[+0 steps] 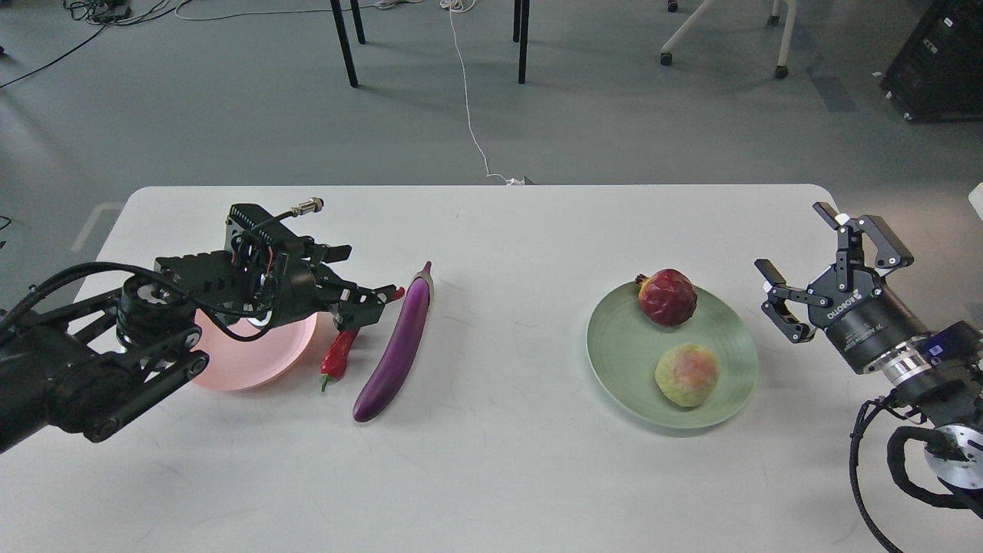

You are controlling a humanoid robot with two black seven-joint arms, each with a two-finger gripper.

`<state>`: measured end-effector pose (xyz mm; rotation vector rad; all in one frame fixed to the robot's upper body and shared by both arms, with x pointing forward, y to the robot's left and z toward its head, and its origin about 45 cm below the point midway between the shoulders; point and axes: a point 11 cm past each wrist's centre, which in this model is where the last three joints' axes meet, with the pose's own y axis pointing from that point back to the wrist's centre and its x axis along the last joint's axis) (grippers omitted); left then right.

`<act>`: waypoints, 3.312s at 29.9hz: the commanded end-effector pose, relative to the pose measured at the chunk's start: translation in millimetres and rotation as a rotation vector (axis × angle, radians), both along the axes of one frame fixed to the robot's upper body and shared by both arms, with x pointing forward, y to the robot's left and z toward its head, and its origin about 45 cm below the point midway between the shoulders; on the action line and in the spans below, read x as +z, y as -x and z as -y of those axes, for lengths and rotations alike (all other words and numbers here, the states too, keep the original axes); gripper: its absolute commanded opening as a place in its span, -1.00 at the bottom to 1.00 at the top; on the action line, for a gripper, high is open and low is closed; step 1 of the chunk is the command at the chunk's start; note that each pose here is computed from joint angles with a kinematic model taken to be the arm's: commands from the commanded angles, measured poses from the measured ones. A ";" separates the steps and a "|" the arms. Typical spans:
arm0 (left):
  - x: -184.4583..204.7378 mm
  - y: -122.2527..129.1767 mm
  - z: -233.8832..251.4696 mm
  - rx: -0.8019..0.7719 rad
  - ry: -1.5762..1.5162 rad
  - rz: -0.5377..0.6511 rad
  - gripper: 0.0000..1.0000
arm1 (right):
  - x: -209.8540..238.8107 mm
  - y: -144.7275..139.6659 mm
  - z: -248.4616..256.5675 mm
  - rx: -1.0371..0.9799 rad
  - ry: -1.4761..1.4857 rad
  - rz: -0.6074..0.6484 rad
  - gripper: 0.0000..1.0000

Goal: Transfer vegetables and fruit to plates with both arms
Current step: 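Lower the left gripper onto the red chili pepper and grasp it, then lift the chili pepper onto the pink plate and release it, then move the left gripper to the purple eggplant and grasp it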

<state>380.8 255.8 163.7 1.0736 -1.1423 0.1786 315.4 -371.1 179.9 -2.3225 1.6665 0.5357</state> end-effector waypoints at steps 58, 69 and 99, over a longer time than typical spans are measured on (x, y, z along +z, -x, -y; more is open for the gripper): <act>14.0 -10.4 -60.8 0.129 0.000 -0.043 -0.74 | -3.3 3.9 2.1 -0.007 0.003 -0.007 0.94; 9.9 16.0 -137.6 0.319 0.002 -0.119 -0.64 | -3.6 4.0 0.3 -0.002 0.004 -0.006 0.94; 28.4 31.2 26.3 0.037 0.192 -0.116 0.72 | -1.0 2.5 1.4 -0.005 0.007 0.004 0.94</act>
